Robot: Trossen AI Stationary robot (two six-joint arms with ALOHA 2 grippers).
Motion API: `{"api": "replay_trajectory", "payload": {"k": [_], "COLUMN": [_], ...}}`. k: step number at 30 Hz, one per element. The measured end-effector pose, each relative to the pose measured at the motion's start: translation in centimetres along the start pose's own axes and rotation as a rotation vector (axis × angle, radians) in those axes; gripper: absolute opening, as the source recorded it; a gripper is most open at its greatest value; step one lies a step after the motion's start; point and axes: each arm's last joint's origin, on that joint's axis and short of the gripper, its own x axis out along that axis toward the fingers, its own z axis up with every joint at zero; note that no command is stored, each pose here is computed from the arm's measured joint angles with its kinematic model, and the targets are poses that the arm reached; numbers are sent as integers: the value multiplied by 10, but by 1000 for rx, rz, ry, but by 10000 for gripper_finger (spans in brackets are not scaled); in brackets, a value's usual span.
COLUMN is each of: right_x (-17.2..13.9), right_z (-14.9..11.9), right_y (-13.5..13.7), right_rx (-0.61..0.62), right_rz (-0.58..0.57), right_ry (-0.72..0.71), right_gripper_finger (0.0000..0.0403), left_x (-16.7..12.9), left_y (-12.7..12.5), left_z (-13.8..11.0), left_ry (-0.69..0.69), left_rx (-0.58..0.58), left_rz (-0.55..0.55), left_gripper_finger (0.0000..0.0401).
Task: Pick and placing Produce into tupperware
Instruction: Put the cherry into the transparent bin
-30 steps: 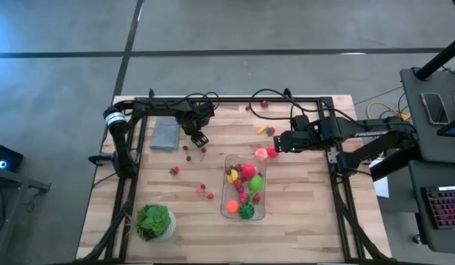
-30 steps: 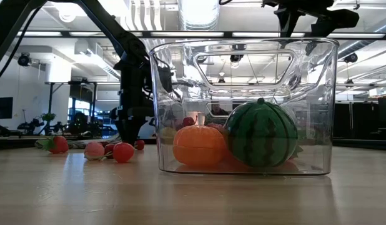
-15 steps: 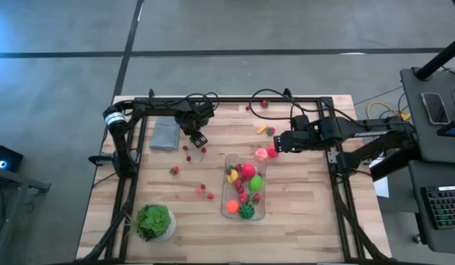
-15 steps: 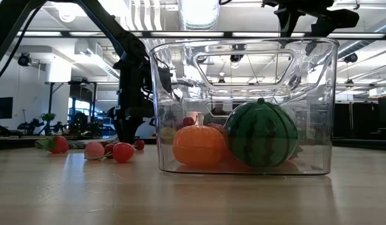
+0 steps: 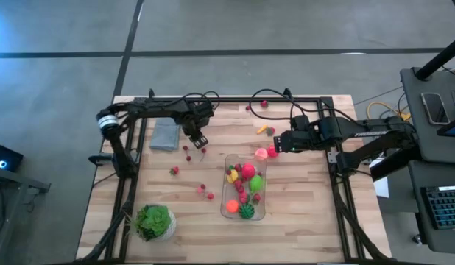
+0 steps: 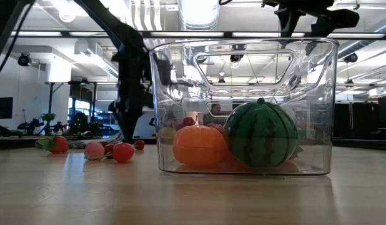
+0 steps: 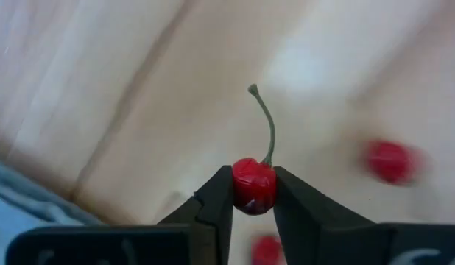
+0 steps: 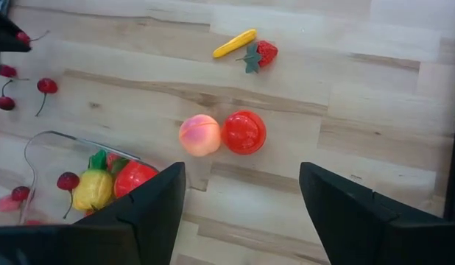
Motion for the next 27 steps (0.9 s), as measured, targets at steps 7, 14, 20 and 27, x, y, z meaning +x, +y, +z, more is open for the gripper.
{"api": "replay_trajectory", "payload": {"k": [7,14,20,27], "right_x": [0,-2,-4,-4], "right_z": [0,0,1,-1], "right_y": [0,-2,-3,-4], "right_rx": [-26,-54,-74,-59], "right_rz": [3,10,18,32], "right_ry": [12,15,18,89], "right_gripper_finger": [258,258,258,258], "left_x": [-83,-124,-105,-72], "left_y": [-51,-107,-147,-171], "left_z": [-14,-28,-25,-20], "left_ry": [-393,-634,-596,-421], "left_rx": [190,329,283,100], "left_rz": [-296,-575,-672,-699], "left_gripper_finger": [68,68,68,124]}}
